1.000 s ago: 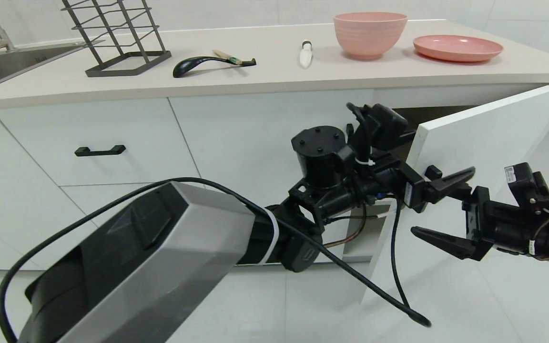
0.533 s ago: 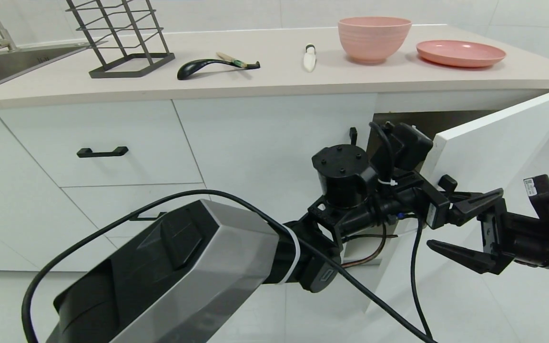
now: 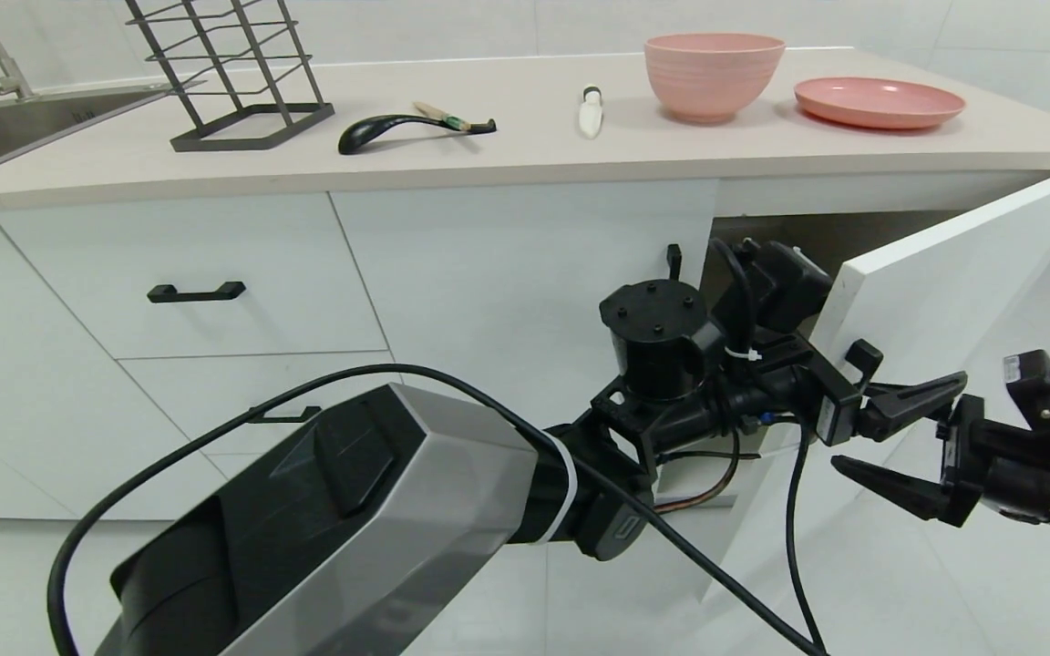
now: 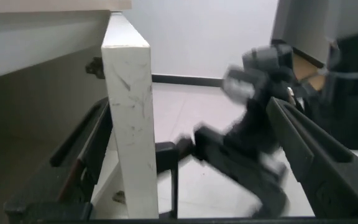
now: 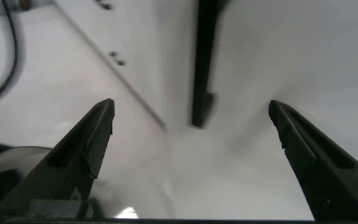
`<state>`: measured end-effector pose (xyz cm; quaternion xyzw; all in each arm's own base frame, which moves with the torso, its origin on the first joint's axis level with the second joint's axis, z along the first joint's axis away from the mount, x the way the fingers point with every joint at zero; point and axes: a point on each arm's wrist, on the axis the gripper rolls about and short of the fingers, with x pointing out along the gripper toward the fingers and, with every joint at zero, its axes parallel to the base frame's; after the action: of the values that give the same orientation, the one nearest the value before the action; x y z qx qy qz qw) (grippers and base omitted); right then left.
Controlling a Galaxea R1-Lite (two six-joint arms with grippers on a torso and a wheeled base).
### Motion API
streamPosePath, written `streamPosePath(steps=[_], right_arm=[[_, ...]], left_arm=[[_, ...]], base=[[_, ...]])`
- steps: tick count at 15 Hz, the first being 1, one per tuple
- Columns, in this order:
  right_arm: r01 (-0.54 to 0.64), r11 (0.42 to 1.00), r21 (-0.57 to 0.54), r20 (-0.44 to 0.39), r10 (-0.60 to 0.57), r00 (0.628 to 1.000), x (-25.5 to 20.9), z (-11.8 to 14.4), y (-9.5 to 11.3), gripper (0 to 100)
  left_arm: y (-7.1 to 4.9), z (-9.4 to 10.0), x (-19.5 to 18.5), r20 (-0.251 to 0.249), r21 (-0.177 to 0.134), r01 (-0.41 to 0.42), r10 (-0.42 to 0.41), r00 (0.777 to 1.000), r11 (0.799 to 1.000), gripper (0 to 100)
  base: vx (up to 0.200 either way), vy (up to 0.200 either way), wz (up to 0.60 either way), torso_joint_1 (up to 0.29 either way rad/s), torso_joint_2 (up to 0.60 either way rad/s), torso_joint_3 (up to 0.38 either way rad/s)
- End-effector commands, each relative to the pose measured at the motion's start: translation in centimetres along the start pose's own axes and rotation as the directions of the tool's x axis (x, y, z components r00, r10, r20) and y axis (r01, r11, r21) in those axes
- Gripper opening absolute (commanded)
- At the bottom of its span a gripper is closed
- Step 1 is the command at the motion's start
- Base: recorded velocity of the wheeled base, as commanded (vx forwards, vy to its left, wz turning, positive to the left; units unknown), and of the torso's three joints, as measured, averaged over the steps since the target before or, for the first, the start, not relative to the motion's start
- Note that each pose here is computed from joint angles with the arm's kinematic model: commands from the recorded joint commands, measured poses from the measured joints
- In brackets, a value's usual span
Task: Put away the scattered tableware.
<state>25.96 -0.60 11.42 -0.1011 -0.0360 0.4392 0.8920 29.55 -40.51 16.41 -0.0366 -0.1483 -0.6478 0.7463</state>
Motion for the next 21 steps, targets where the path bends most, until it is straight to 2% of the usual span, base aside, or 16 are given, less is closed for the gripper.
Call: streamPosePath(steps=[1, 5, 7, 9, 12, 13, 14, 16, 21], right_arm=[[0.0, 1.0, 0.009, -0.004, 0.0, 1.0, 0.0, -0.4, -0.2, 100], [0.006, 1.0, -0.02, 0.012, -0.005, 1.0, -0.4, 0.6, 0.2, 100], [0.021, 0.997, -0.074, 0.044, -0.018, 0.999, -1.3, 2.4, 1.0, 100], [0.054, 0.993, -0.104, 0.058, -0.048, 0.997, -3.2, 4.0, 3.2, 100], [0.148, 0.978, -0.146, 0.06, -0.141, 0.988, -7.0, 5.1, 7.0, 100], [0.148, 0.978, -0.146, 0.06, -0.141, 0.988, -7.0, 5.1, 7.0, 100], [0.195, 0.955, -0.225, 0.109, -0.174, 0.979, -8.5, 6.7, 9.0, 100], [0.244, 0.912, -0.329, 0.19, -0.189, 0.963, -9.7, 8.7, 10.9, 100], [0.362, 0.819, -0.446, 0.325, -0.228, 0.918, -11.4, 11.4, 13.8, 100]], left_arm=[[0.0, -0.3, 0.0, -0.004, -0.003, 0.002, -0.002, 1.0, 1.0, 100], [0.2, -0.4, 0.5, 0.014, 0.006, 0.002, -0.002, 1.0, 1.0, 100], [0.1, -0.3, 0.6, 0.012, -0.008, -0.018, 0.018, 1.0, 1.0, 100], [0.2, -0.5, 0.6, 0.004, -0.015, -0.07, 0.07, 0.998, 0.997, 100], [0.4, -0.5, 0.6, -0.011, -0.021, -0.104, 0.104, 0.995, 0.994, 100], [0.4, -0.5, 0.6, -0.011, -0.021, -0.104, 0.104, 0.995, 0.994, 100], [0.5, -0.5, 0.6, -0.012, -0.026, -0.123, 0.122, 0.992, 0.992, 100], [0.3, -1.0, 0.7, -0.019, -0.042, -0.122, 0.121, 0.992, 0.992, 100], [-0.6, -2.2, 0.9, -0.033, -0.053, -0.105, 0.103, 0.994, 0.993, 100]], base=[[0.0, 0.0, 0.0, 0.0, 0.0, 0.0], [0.0, 0.0, 0.0, 0.0, 0.0, 0.0], [0.0, 0.0, 0.0, 0.0, 0.0, 0.0], [0.0, 0.0, 0.0, 0.0, 0.0, 0.0], [0.0, 0.0, 0.0, 0.0, 0.0, 0.0], [0.0, 0.0, 0.0, 0.0, 0.0, 0.0], [0.0, 0.0, 0.0, 0.0, 0.0, 0.0], [0.0, 0.0, 0.0, 0.0, 0.0, 0.0], [0.0, 0.0, 0.0, 0.0, 0.0, 0.0]])
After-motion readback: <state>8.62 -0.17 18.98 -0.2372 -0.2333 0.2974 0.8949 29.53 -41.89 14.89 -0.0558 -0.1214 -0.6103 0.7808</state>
